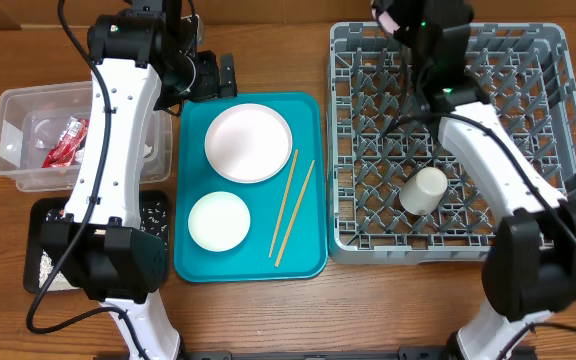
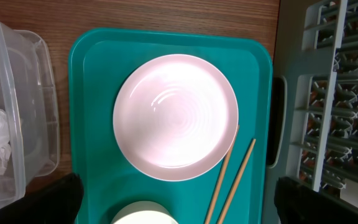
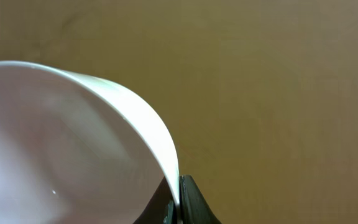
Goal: Sort waste into correct bins and load items into the dishwasher
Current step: 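Lower the small pink plate upright into the rack's back slots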
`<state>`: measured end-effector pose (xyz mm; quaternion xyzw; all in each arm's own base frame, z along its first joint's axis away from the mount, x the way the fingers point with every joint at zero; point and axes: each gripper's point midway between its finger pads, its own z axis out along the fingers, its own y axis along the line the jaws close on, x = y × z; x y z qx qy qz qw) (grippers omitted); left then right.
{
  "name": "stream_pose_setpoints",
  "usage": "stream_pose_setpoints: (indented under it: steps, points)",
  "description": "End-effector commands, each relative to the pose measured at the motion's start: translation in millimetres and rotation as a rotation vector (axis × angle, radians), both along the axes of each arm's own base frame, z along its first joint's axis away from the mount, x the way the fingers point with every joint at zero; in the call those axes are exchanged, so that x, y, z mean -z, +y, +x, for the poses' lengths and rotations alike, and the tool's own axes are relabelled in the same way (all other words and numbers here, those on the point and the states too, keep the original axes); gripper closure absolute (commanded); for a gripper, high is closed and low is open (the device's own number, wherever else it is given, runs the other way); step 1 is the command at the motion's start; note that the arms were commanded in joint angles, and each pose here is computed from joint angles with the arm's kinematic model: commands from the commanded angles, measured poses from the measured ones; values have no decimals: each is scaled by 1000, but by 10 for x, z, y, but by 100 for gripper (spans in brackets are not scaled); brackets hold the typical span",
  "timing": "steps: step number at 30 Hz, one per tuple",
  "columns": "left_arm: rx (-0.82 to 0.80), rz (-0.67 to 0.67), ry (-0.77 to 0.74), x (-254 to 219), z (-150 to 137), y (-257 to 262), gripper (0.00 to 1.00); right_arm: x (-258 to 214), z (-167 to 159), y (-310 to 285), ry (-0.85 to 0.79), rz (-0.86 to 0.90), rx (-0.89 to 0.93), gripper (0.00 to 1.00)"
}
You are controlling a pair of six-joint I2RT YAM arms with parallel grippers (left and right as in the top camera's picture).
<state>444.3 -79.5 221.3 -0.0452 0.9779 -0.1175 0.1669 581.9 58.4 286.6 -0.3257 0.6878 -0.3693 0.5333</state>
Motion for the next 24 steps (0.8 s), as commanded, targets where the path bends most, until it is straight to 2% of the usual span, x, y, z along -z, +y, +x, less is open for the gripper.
stream_pose_setpoints:
  steps: [1, 6, 15, 24]
  points:
    - [8, 8, -39, -128, 12, 6, 0, 207, 113, -3, 21, -99, 7, 96]
    - [9, 8, -39, -128, 12, 4, 0, 391, 197, 15, 29, -109, 5, 96]
    - [9, 8, -40, -129, 12, 4, 0, 821, 268, 18, 147, -348, -40, 96]
    - [8, 8, -39, -128, 12, 6, 0, 1217, 113, -57, 333, -409, -42, 96]
